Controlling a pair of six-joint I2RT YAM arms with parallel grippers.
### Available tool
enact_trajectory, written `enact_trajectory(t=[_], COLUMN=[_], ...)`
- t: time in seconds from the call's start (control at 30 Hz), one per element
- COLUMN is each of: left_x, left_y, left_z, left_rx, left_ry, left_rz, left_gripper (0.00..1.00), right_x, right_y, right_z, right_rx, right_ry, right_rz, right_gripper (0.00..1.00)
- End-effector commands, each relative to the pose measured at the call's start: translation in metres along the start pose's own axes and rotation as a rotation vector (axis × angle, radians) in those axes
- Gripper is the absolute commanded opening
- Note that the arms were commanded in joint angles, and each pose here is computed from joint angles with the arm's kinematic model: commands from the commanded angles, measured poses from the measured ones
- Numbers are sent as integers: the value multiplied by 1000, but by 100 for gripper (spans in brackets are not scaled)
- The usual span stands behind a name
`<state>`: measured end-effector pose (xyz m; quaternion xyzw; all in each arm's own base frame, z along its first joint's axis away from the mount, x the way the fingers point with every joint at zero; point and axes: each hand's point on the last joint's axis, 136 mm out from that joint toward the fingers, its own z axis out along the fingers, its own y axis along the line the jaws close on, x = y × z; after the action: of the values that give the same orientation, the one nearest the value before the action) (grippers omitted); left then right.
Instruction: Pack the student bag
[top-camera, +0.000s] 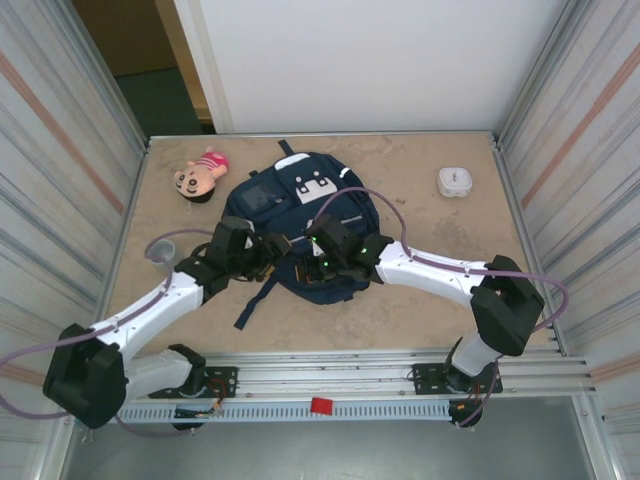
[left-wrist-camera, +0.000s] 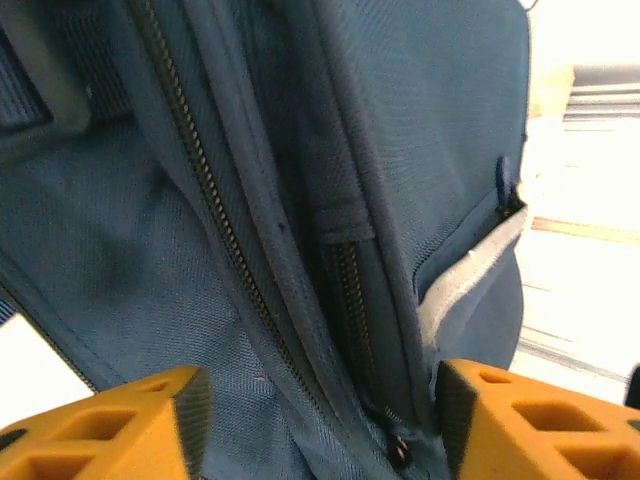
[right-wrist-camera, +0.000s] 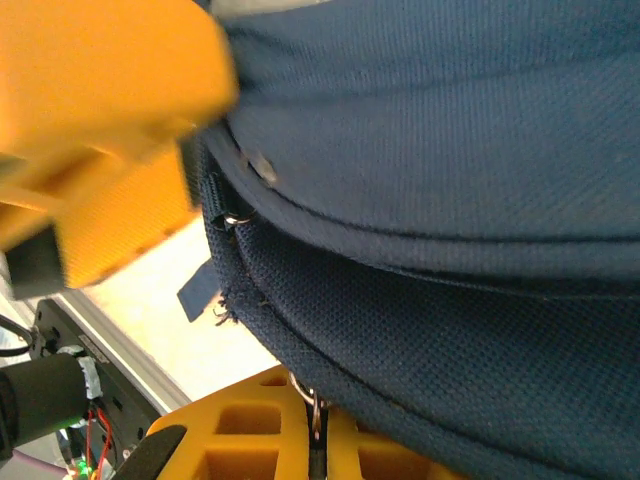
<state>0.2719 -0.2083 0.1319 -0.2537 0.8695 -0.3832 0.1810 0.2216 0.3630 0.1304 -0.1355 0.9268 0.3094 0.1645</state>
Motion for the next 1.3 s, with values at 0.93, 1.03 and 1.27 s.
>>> enact_trajectory(t=[0.93,1.03,1.27], left_x=[-59,-48,-2], left_y=[40,8,-46], left_z=[-66,-75,-76], left_rx=[-171,-62,76], left_ry=[-105,-66,-25], left_rz=[140,246,819], left_gripper=[26,53,71], right_x=[-33,-28,-27], right_y=[-93,-88,-83], right_z=[-86,-85,-83], right_rx=[28,43,12], right_ry=[-149,-138,-159], right_rz=[98,89,111], right_gripper=[0,0,0])
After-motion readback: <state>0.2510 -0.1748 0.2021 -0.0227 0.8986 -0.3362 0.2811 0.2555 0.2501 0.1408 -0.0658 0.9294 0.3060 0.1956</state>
